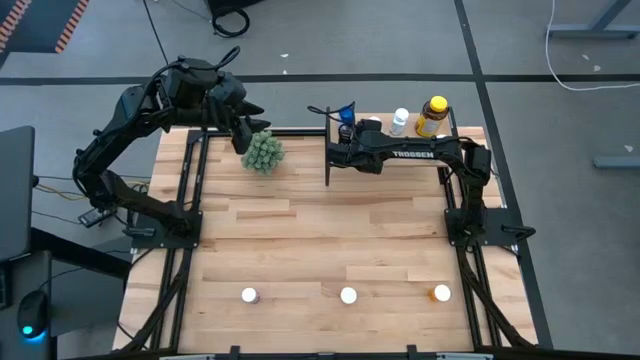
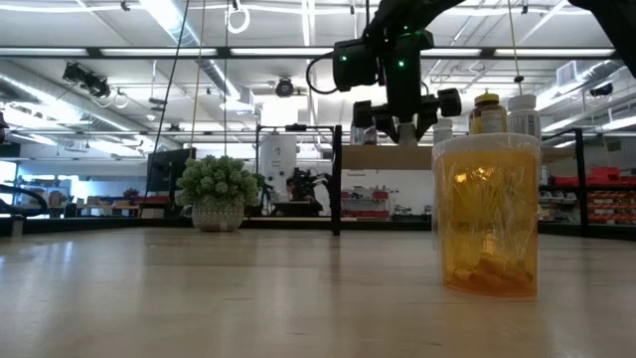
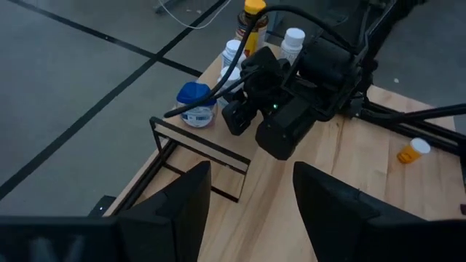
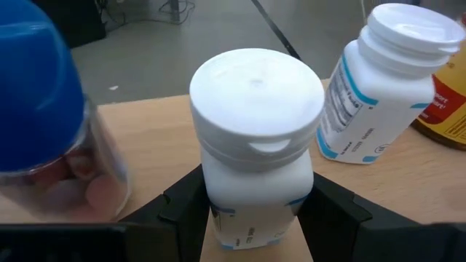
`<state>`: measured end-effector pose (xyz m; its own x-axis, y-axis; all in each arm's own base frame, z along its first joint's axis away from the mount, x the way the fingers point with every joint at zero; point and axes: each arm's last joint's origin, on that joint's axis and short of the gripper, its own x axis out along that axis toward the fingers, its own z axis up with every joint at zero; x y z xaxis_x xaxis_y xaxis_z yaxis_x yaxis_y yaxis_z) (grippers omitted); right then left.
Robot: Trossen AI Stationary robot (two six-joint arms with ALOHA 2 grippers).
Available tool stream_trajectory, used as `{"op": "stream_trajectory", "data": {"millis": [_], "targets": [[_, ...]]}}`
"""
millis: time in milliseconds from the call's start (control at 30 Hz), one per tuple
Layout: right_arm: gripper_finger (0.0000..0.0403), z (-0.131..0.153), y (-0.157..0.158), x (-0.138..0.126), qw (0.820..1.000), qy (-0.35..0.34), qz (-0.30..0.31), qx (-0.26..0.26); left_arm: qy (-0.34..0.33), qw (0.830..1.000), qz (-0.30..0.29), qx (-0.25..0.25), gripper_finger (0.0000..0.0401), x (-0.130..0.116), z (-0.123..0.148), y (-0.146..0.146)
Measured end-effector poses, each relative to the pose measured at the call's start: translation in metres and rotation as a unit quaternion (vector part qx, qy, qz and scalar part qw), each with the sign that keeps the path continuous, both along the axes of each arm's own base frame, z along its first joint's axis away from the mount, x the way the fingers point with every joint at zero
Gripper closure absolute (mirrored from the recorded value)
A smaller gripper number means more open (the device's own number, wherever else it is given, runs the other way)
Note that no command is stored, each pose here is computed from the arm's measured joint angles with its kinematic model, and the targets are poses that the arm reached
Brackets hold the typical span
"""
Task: Pick and place medicine bottles onto shelf by color
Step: Put the white and blue medicine bottle on the shelf
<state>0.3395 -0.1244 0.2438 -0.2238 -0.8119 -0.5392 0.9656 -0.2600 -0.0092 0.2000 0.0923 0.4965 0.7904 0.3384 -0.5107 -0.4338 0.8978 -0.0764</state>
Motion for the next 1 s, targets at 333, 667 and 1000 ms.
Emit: {"op": "stream_trajectory", "data": {"millis": [333, 667, 1000], "targets": [[0.0212, 0.006, 0.002, 0.005, 1.000, -0.006, 0.015, 0.020, -0.005, 1.000, 0.005, -0.007, 0.0193, 0.000, 0.000, 0.000], [0.0211, 0.010, 0.016, 0.009, 0.999, -0.005, 0.037, 0.031, 0.025, 1.000, -0.008, 0.001, 0.0180, -0.002, -0.004, -0.001], [0.0211, 0.010, 0.000, 0.002, 0.999, 0.021, 0.020, 0.030, 0.030, 0.999, -0.009, 0.001, 0.0183, -0.002, -0.005, -0.002]]}}
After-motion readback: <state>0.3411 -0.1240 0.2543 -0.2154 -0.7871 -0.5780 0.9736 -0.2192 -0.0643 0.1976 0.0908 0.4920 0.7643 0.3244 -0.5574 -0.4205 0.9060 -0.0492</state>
